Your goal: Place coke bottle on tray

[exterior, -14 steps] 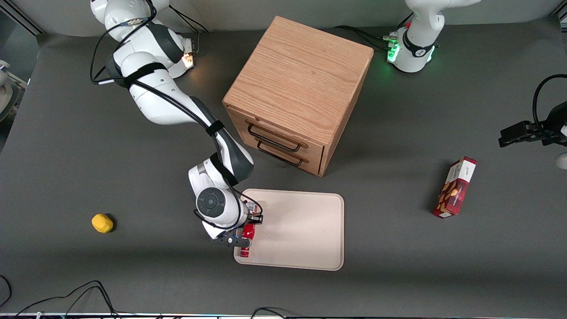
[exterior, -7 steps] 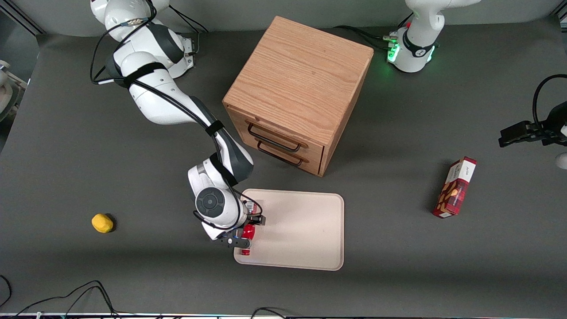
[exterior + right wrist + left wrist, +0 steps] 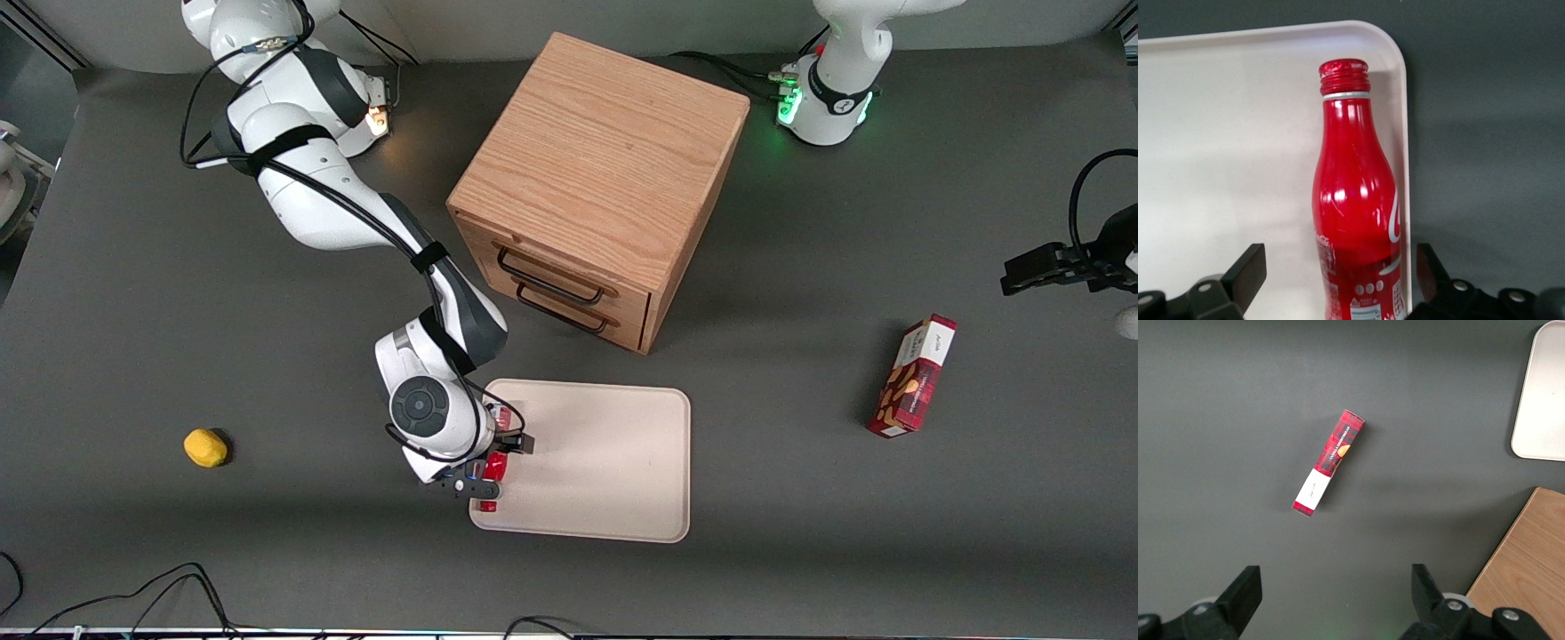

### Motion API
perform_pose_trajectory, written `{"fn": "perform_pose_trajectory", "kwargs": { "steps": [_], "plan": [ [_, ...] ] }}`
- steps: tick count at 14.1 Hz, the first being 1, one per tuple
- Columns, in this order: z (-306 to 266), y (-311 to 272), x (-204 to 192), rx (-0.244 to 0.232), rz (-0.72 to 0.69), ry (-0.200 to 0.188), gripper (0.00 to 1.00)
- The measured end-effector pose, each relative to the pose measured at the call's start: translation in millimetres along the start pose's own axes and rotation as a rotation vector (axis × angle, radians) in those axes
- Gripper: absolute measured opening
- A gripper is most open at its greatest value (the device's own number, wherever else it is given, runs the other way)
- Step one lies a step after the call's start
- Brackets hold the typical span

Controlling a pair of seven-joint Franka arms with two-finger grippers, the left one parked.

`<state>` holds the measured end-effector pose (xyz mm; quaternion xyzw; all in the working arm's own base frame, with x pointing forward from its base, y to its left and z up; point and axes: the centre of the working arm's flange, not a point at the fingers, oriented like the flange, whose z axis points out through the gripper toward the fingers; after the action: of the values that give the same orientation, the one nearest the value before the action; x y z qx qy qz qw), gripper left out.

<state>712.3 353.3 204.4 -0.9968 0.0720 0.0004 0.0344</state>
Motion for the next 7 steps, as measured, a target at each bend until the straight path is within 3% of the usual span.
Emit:
{"fn": "perform_pose_trajectory", "kwargs": {
  "steps": [4,7],
  "plan": [
    [-13.7,4.5,-0.3,-0.034,0.004,-0.037,1.0],
    [-84.3,21.0,7.9,-0.058,0.029,-0.057,1.0]
  ]
}}
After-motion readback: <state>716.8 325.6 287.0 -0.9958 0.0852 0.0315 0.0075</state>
